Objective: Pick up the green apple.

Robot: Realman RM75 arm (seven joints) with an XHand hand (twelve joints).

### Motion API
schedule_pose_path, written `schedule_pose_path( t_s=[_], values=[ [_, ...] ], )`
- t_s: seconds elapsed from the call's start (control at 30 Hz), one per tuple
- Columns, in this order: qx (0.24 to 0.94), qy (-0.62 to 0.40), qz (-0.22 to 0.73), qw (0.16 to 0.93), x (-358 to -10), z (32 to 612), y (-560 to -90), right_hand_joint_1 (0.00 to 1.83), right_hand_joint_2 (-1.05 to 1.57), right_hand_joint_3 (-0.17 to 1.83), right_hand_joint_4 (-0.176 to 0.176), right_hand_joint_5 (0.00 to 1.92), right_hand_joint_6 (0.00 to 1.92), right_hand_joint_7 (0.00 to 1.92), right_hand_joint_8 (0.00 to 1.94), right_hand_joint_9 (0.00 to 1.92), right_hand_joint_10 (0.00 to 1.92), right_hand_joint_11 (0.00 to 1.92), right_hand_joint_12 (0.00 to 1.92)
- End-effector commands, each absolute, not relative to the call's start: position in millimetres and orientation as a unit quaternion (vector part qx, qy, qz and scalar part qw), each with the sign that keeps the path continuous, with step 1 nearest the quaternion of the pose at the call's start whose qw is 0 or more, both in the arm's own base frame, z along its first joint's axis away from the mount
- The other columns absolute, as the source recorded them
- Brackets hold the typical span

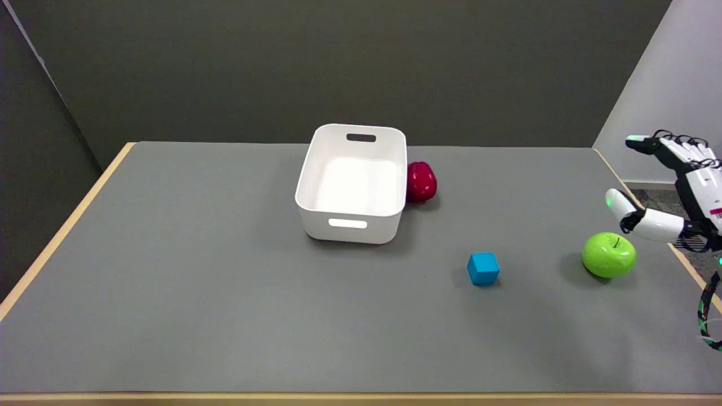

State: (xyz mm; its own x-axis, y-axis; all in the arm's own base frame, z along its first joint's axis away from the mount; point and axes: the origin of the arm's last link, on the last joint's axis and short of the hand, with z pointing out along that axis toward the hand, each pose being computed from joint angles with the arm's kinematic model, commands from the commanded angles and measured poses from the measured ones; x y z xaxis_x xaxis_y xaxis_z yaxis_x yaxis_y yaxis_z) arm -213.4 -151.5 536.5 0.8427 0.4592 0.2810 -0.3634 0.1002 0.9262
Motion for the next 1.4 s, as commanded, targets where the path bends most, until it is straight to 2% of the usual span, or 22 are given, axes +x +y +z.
schedule_pose_path(
  t_s=[0.03, 0.43, 0.93, 1.4],
  values=[
    [0.604, 0.021, 0.204, 0.770, -212, 536, -171, 0.52, 0.60, 0.87, 0.018, 0.31, 0.57, 0.37, 0.45, 0.18, 0.81, 0.01, 1.25],
    [0.593, 0.003, 0.191, 0.782, -221, 536, -164, 0.51, 0.60, 0.87, 0.015, 0.31, 0.58, 0.38, 0.46, 0.19, 0.82, 0.02, 1.26],
    [0.569, -0.066, 0.157, 0.805, -265, 530, -134, 0.50, 0.60, 0.87, 0.013, 0.31, 0.59, 0.38, 0.46, 0.19, 0.83, 0.02, 1.27],
    [0.586, -0.062, 0.145, 0.795, -265, 537, -157, 0.50, 0.60, 0.88, 0.016, 0.31, 0.58, 0.38, 0.46, 0.20, 0.83, 0.03, 1.27]
  ],
)
